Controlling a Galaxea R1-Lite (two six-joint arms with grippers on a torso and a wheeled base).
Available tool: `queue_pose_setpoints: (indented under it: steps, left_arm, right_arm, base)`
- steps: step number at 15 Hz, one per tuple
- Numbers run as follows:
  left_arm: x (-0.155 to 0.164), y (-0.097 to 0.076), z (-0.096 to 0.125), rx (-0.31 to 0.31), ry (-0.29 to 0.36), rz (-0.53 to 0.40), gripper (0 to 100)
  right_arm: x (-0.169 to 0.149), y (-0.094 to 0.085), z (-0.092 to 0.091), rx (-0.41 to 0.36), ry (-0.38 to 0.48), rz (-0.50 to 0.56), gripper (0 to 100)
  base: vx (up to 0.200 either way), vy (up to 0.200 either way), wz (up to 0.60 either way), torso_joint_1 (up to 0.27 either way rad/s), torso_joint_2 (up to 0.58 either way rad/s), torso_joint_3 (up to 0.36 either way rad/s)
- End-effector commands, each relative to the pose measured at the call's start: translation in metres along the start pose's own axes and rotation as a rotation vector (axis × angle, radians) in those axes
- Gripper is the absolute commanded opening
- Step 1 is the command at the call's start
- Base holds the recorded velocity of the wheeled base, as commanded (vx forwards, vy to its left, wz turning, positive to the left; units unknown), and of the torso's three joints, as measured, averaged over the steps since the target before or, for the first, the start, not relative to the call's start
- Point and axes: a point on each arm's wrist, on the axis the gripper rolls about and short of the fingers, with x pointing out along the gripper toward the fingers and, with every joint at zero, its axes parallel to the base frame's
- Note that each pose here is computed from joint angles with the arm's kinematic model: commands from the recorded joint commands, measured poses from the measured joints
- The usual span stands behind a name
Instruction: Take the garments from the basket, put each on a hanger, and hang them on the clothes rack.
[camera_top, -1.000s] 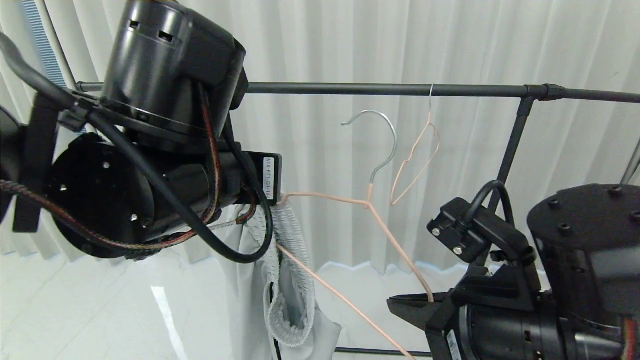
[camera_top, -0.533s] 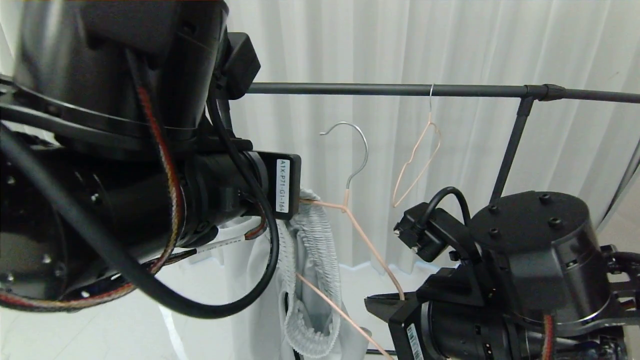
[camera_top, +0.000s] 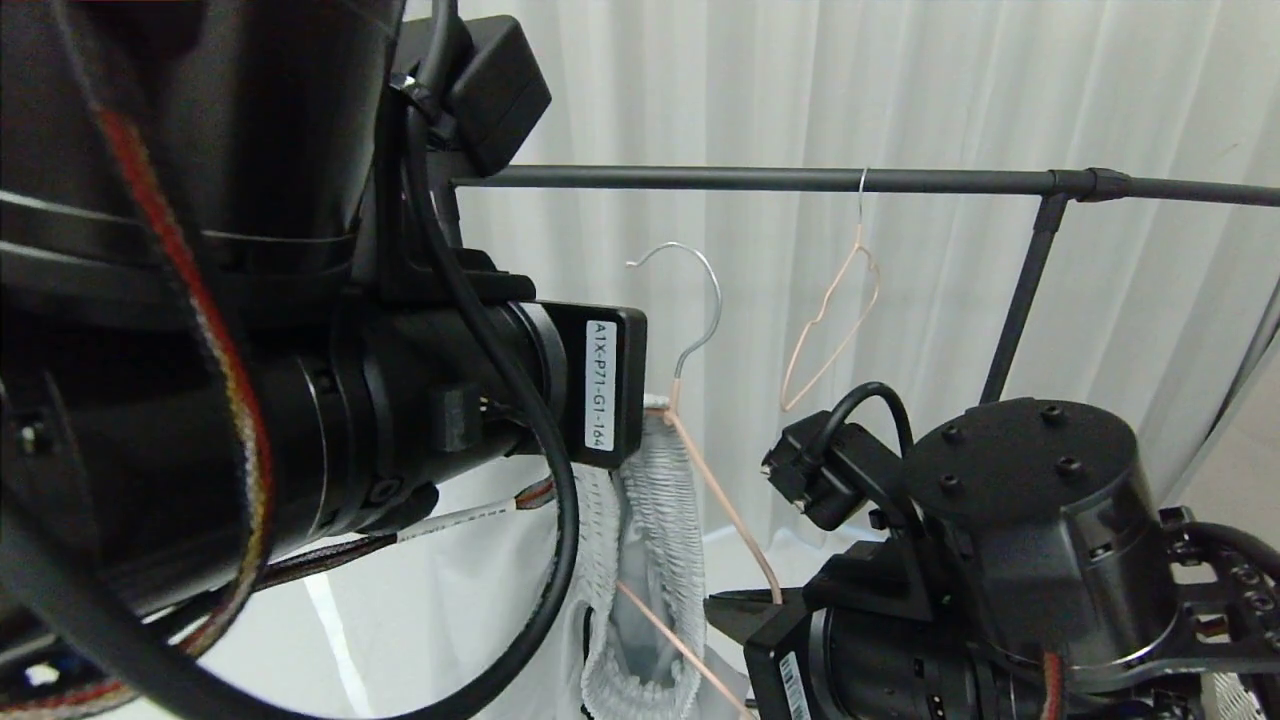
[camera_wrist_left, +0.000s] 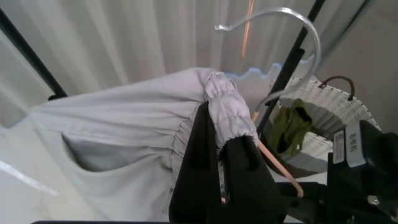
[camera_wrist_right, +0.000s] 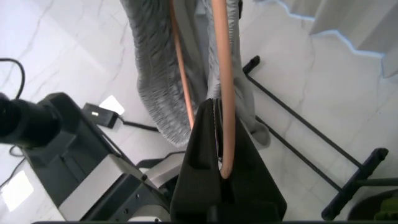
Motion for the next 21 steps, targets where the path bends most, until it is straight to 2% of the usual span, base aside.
queue_pose_setpoints:
  steps: [1,5,7,9,12,16,19,21]
  left_arm:
    - [-0.001,0.000,-0.001,-0.001,0.000,-0.001,0]
    - [-0.002,0.005,0.001,-0.010,-0.013,0.021,0]
    - [-0.009,0.010,0.001,-0.016,-0.023,0.021,0]
    - [-0.013,0.013,-0.003,-0.010,-0.019,0.021,0]
    - [-0.016,0.005,-0.005,-0.001,-0.024,-0.017,0]
    - [-0.018,0.008,-0.012,0.012,-0.009,-0.014,0]
    - [-0.022,0.014,-0.019,0.081,0.001,-0.006,0]
    - [-0.022,0.014,-0.022,0.100,0.008,-0.004,0]
  right_arm:
    - [-0.001,0.002,0.002,0.002,-0.027,-0.007,0]
    - [-0.008,0.008,0.005,0.007,-0.119,-0.023,0]
    - [-0.011,0.008,0.008,0.021,-0.198,-0.059,0]
    - [-0.015,0.010,0.008,0.029,-0.258,-0.041,0]
    - [-0.015,0.014,0.008,0.042,-0.336,-0.030,0]
    - [-0.022,0.013,0.012,0.046,-0.380,-0.046,0]
    - [-0.028,0.013,0.016,0.027,-0.412,-0.045,0]
    - [-0.029,0.014,0.018,0.016,-0.434,-0.047,0]
  base:
    - [0.000,0.000,0.00,0.000,0.00,0.000]
    - [0.000,0.000,0.00,0.000,0.00,0.000]
    - [0.000,0.000,0.00,0.000,0.00,0.000]
    - [0.000,0.000,0.00,0.000,0.00,0.000]
    - [0.000,0.000,0.00,0.000,0.00,0.000]
    - [0.000,0.000,0.00,0.000,0.00,0.000]
    - [0.000,0.000,0.00,0.000,0.00,0.000]
    - [0.000,0.000,0.00,0.000,0.00,0.000]
